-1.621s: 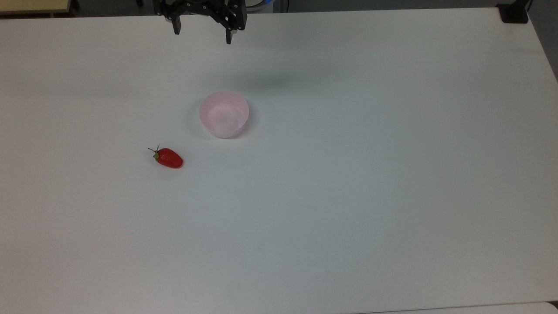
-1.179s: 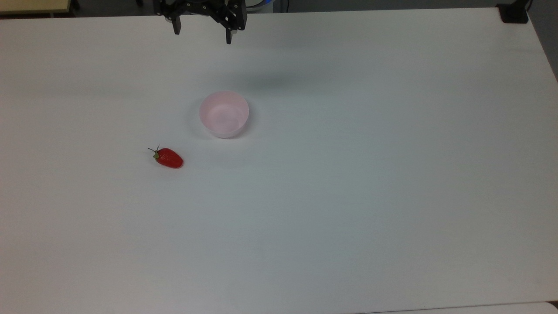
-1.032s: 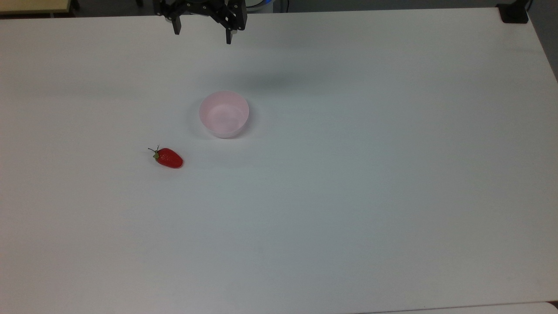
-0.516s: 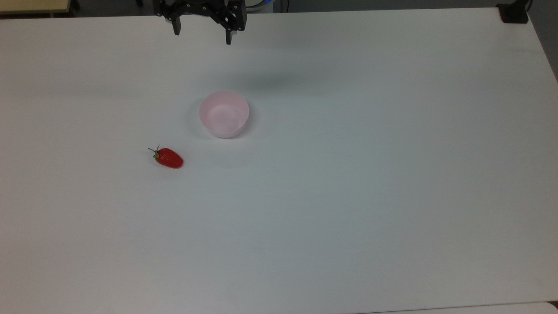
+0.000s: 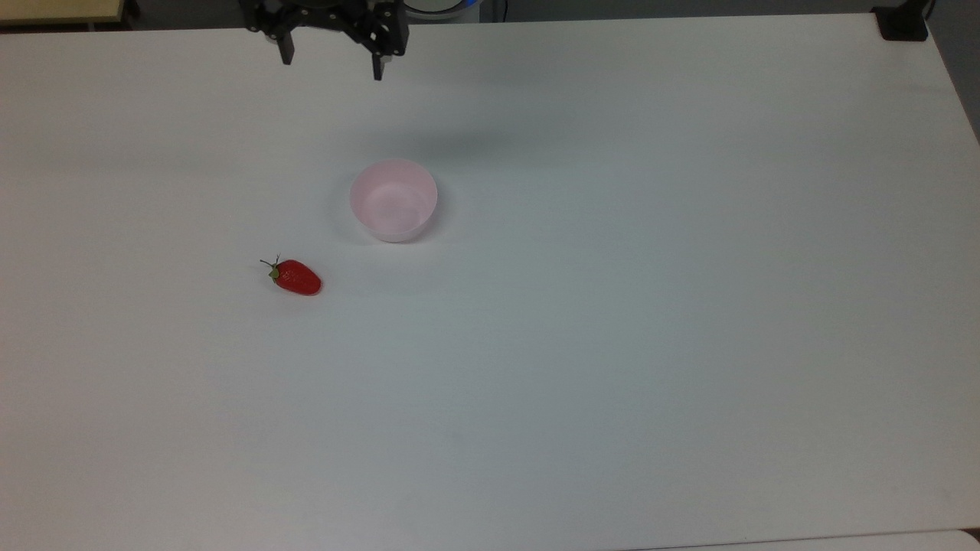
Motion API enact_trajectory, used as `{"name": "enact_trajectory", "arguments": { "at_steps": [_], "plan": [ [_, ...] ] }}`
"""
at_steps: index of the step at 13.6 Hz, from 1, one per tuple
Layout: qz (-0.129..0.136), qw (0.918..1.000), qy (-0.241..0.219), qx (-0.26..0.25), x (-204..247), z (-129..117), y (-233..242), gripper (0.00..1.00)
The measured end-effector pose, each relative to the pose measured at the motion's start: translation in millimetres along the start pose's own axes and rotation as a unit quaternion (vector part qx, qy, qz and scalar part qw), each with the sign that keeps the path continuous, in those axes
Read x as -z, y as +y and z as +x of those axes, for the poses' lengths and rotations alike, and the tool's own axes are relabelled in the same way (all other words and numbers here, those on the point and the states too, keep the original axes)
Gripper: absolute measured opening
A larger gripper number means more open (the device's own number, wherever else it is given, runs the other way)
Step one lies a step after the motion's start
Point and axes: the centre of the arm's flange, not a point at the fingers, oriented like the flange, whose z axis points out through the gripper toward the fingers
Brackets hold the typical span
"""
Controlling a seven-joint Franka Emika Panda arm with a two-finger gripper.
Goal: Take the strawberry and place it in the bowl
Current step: 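Move the open gripper over the red strawberry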
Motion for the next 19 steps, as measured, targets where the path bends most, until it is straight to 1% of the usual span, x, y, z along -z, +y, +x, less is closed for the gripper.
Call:
{"name": "enact_trajectory", "arguments": {
  "at_steps": [2,5,9,11,14,17,19],
  "plan": [
    [0.000,1.0000,0.006,-0.004,-8,8,10,1.00],
    [0.000,0.9999,0.011,0.007,-26,21,24,1.00],
    [-0.002,0.9998,0.019,0.004,-51,38,42,1.00],
    [-0.002,0.9997,0.022,0.012,-64,46,48,1.00],
    [-0.003,0.9998,0.012,0.013,-88,56,60,1.00],
    [-0.004,0.9997,0.020,0.011,-110,69,69,1.00],
    [-0.004,0.9998,0.016,0.011,-123,73,73,1.00]
  ]
}}
